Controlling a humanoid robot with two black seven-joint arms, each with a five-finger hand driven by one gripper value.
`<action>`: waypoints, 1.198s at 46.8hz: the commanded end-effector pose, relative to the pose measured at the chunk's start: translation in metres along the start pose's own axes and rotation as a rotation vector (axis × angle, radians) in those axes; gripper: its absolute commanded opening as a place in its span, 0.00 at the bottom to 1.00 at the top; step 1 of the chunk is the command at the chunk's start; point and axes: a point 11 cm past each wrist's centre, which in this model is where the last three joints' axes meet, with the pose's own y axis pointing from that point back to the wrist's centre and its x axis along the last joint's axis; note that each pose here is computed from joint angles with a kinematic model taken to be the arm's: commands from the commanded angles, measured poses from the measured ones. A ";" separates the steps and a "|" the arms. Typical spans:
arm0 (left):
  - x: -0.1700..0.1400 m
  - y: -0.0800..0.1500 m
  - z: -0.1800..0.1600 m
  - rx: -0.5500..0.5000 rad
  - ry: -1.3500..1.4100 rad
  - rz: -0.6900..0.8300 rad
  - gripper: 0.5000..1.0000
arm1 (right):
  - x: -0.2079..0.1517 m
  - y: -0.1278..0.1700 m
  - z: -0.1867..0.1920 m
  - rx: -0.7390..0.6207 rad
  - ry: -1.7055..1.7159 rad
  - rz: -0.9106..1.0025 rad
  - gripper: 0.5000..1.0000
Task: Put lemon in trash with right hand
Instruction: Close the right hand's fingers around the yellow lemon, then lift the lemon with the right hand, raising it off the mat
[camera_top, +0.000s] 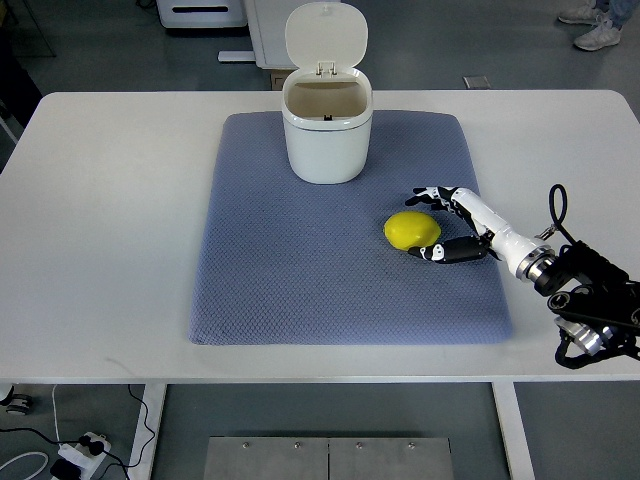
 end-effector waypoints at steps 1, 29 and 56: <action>0.000 0.000 0.000 0.000 0.000 0.000 1.00 | -0.005 -0.003 -0.003 0.009 -0.003 -0.010 0.80; 0.000 0.000 0.000 0.000 0.000 0.000 1.00 | -0.012 -0.002 -0.001 0.003 0.012 -0.036 0.38; 0.000 0.000 0.000 0.000 0.000 0.000 1.00 | -0.001 -0.006 -0.010 0.017 0.014 -0.015 0.00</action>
